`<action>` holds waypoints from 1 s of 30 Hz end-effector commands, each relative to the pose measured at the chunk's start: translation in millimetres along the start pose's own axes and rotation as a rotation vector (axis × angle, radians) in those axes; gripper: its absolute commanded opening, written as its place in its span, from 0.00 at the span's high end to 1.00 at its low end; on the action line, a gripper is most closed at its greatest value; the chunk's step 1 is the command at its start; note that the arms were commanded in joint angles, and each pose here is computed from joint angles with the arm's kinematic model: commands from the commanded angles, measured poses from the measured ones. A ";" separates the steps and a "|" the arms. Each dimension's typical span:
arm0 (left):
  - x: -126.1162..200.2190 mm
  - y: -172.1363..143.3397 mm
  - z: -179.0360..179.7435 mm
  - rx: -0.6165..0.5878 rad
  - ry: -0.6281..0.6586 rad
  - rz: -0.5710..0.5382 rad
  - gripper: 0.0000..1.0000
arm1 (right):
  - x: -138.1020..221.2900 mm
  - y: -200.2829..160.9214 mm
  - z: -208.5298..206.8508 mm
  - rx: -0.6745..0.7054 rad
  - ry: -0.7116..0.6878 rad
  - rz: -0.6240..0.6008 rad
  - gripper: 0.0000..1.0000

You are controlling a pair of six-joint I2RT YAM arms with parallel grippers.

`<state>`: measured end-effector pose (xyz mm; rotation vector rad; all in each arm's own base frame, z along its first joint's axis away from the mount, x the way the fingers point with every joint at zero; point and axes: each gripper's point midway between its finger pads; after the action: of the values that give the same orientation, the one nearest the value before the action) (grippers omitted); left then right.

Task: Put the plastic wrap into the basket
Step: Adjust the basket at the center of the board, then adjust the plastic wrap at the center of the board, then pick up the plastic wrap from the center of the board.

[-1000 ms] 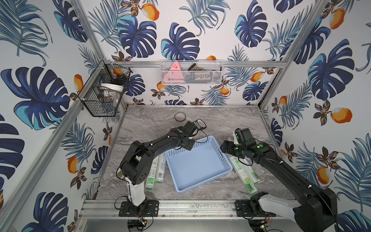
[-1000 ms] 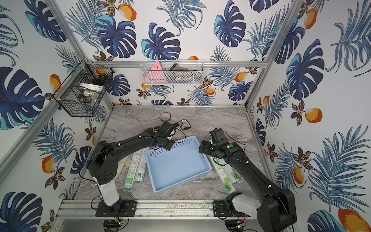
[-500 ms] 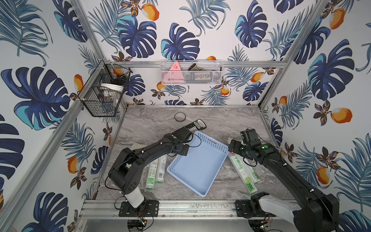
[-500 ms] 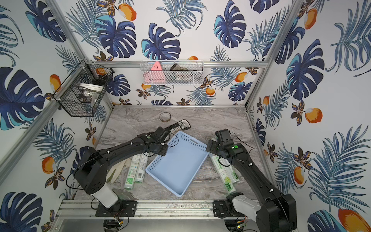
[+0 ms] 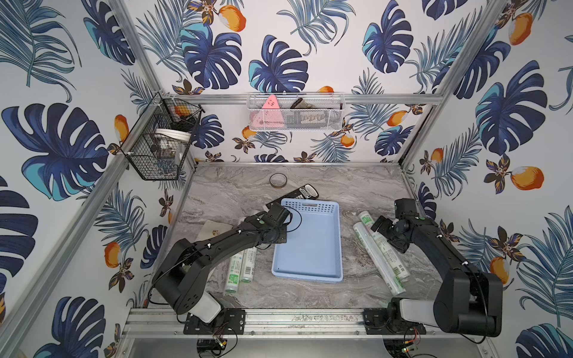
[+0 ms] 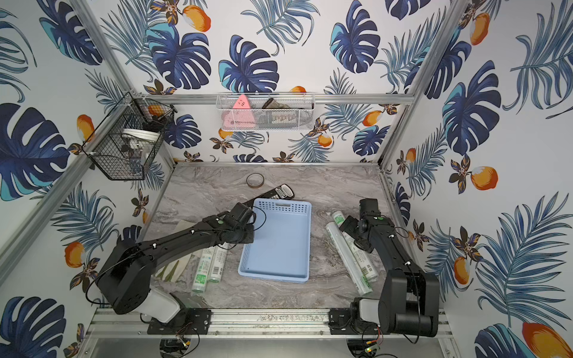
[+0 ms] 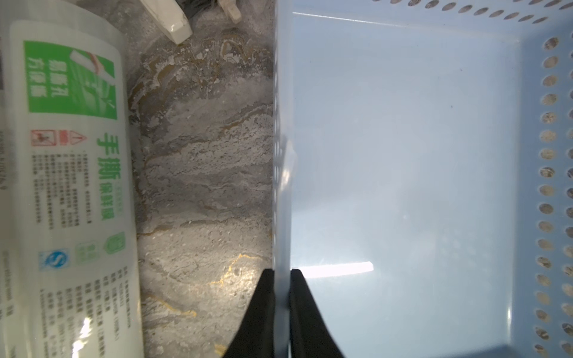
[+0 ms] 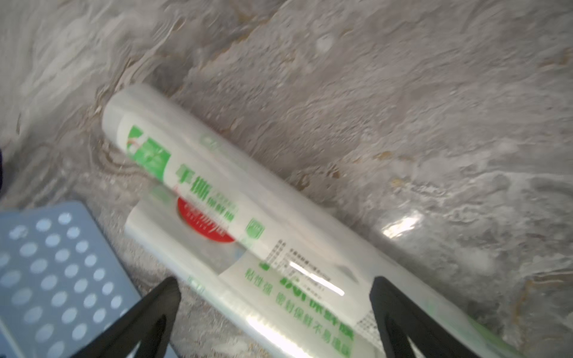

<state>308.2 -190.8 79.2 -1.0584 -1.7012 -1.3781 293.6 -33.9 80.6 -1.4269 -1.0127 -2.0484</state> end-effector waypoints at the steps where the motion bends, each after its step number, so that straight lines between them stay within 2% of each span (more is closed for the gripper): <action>1: -0.5 -16.0 -7.9 0.029 -0.034 0.049 0.83 | -11.2 20.6 -12.7 -0.091 0.030 -0.001 0.00; 4: -1.5 -24.1 -11.7 0.030 -0.042 0.063 0.82 | -21.8 23.2 -9.0 -0.152 0.122 0.037 0.00; 7: -2.0 -28.0 -10.9 0.035 -0.026 0.069 0.78 | -26.4 17.4 -11.0 -0.172 0.139 0.062 0.00; 11: 2.2 -24.3 -10.6 0.028 -0.022 0.053 0.68 | -29.0 2.4 -10.4 -0.187 0.180 0.075 0.01; 21: 45.4 -1.5 -20.0 -0.020 -0.089 -0.049 0.44 | -34.0 -35.8 -17.1 -0.174 0.205 0.138 0.03; 26: 64.1 4.4 -23.4 -0.020 -0.132 -0.091 0.39 | -27.7 -46.5 -12.6 -0.144 0.229 0.151 0.06; 28: 70.5 4.7 -32.3 -0.029 -0.185 -0.095 0.40 | -26.3 -53.3 -7.0 -0.117 0.224 0.173 0.00; 30: 79.4 0.8 -53.5 -0.070 -0.295 -0.081 0.39 | -24.7 -60.6 2.8 -0.061 0.217 0.191 0.00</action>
<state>283.0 -209.4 148.2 -1.1521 -1.8924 -1.3895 270.0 -6.9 40.0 -1.2346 -0.6994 -2.1310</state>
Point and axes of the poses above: each gripper's point midway between its finger pads, its own x axis back along the fingers, its own z axis along the line the jaws close on, y = z × x, and after that the axes turned 2 degrees about x, right-handed
